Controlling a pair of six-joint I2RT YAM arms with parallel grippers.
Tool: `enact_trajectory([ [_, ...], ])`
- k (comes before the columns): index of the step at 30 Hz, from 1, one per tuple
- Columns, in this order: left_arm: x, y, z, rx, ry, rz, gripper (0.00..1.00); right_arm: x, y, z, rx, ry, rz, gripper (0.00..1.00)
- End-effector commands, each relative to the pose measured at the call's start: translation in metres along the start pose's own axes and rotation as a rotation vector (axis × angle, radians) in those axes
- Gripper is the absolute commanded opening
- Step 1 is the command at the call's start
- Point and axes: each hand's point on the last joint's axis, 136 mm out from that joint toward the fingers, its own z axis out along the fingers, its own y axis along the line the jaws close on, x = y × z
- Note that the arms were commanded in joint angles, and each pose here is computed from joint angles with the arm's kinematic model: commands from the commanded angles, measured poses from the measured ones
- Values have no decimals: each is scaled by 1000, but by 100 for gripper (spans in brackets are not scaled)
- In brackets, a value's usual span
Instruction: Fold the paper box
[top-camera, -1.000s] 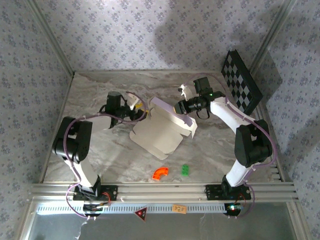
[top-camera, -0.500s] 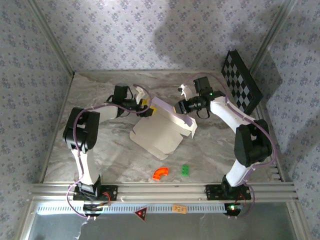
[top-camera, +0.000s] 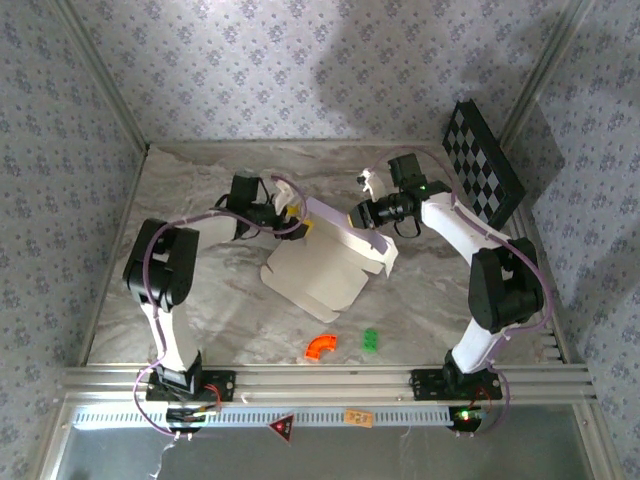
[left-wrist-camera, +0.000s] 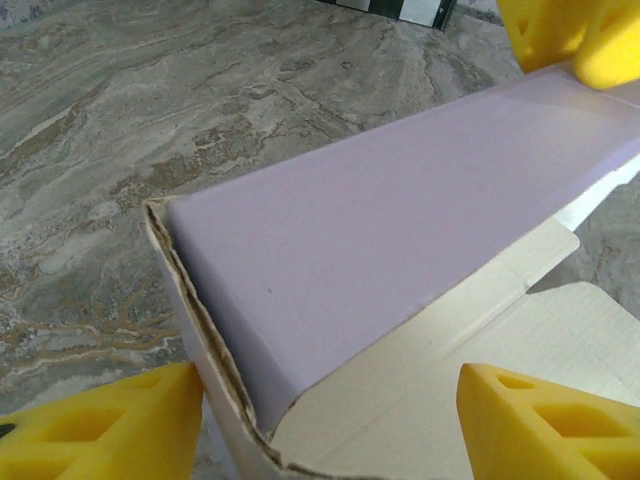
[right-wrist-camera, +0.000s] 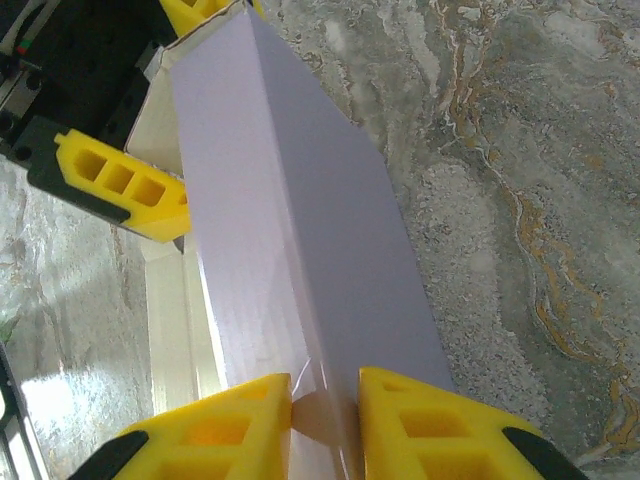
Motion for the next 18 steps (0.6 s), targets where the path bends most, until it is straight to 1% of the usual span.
enact_trajectory([
  [1, 11, -39, 3, 106, 40, -28, 70, 10, -9, 9, 9, 38, 13, 25],
  [12, 21, -62, -6, 160, 142, 16, 76, 10, -9, 9, 9, 39, 13, 25],
  [15, 24, -62, -5, 147, 180, 42, 74, 10, -9, 9, 10, 39, 12, 25],
  [18, 25, -58, -4, 129, 210, 63, 70, 10, -9, 9, 11, 39, 11, 24],
])
